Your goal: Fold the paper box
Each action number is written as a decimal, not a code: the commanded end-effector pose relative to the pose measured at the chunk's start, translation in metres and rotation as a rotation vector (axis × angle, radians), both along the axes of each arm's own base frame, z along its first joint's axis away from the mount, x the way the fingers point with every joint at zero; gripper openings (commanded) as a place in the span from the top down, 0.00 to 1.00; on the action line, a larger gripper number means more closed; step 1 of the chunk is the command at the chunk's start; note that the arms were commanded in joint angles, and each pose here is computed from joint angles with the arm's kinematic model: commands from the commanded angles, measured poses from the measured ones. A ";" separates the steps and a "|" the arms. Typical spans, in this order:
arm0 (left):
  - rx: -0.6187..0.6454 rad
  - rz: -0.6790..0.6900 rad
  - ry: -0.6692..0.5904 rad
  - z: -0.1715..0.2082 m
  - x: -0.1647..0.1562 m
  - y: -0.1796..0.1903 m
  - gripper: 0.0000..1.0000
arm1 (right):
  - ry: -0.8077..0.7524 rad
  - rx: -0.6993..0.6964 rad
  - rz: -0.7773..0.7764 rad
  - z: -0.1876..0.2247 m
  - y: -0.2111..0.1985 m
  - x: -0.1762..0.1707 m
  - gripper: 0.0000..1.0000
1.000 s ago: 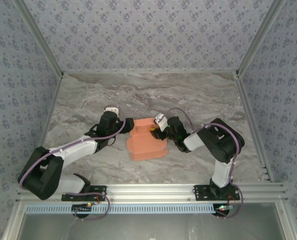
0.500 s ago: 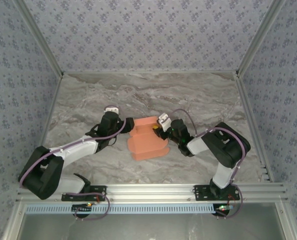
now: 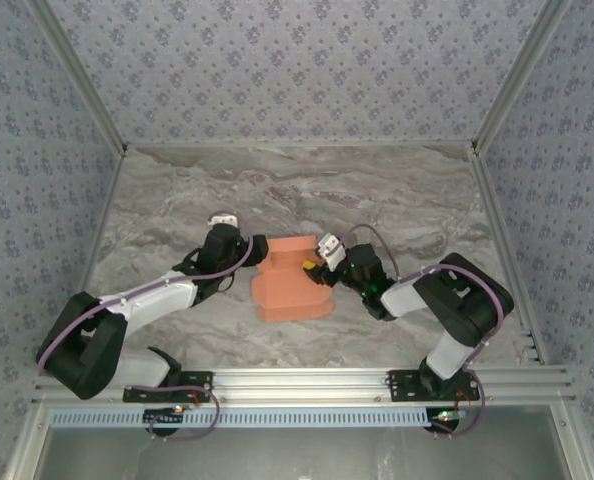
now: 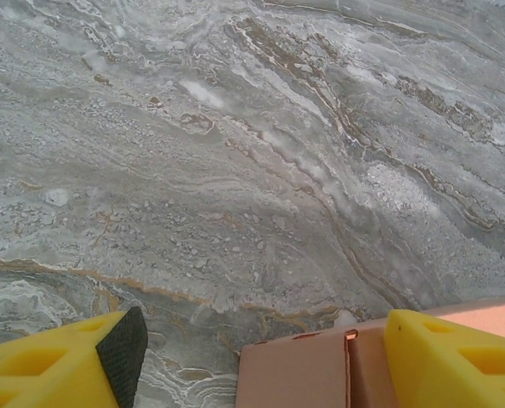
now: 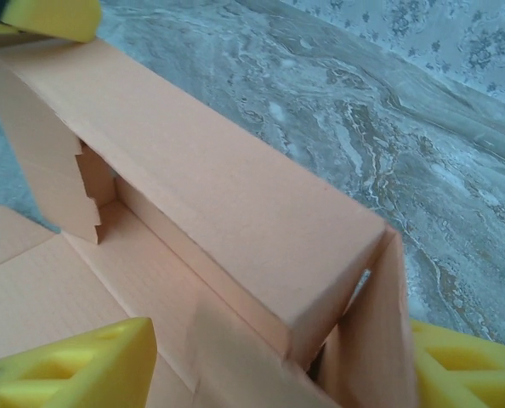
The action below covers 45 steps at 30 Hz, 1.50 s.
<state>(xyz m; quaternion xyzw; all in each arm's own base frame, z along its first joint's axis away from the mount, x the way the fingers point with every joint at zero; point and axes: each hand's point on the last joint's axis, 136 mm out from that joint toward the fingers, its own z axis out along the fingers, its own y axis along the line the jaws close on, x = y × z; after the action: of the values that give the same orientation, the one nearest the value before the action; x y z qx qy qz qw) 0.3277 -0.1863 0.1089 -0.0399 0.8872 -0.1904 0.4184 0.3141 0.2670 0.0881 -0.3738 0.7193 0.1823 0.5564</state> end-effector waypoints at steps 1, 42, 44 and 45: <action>0.086 0.013 0.087 -0.024 -0.012 0.011 0.26 | 0.023 -0.009 0.106 -0.001 -0.007 -0.015 0.33; 0.101 -0.004 0.089 -0.028 -0.010 0.007 0.29 | 0.027 0.058 -0.002 0.012 -0.050 0.023 0.40; 0.101 -0.002 0.090 -0.028 -0.011 0.008 0.29 | 0.030 0.041 0.036 0.015 -0.038 0.027 0.41; 0.098 -0.002 0.091 -0.028 -0.011 0.007 0.29 | 0.039 0.016 0.061 0.013 -0.033 0.026 0.43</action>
<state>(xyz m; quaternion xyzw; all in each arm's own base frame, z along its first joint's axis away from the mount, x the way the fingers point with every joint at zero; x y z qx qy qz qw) 0.3329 -0.1876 0.1096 -0.0421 0.8874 -0.1834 0.4209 0.3330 0.2182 0.0908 -0.3613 0.7319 0.2082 0.5389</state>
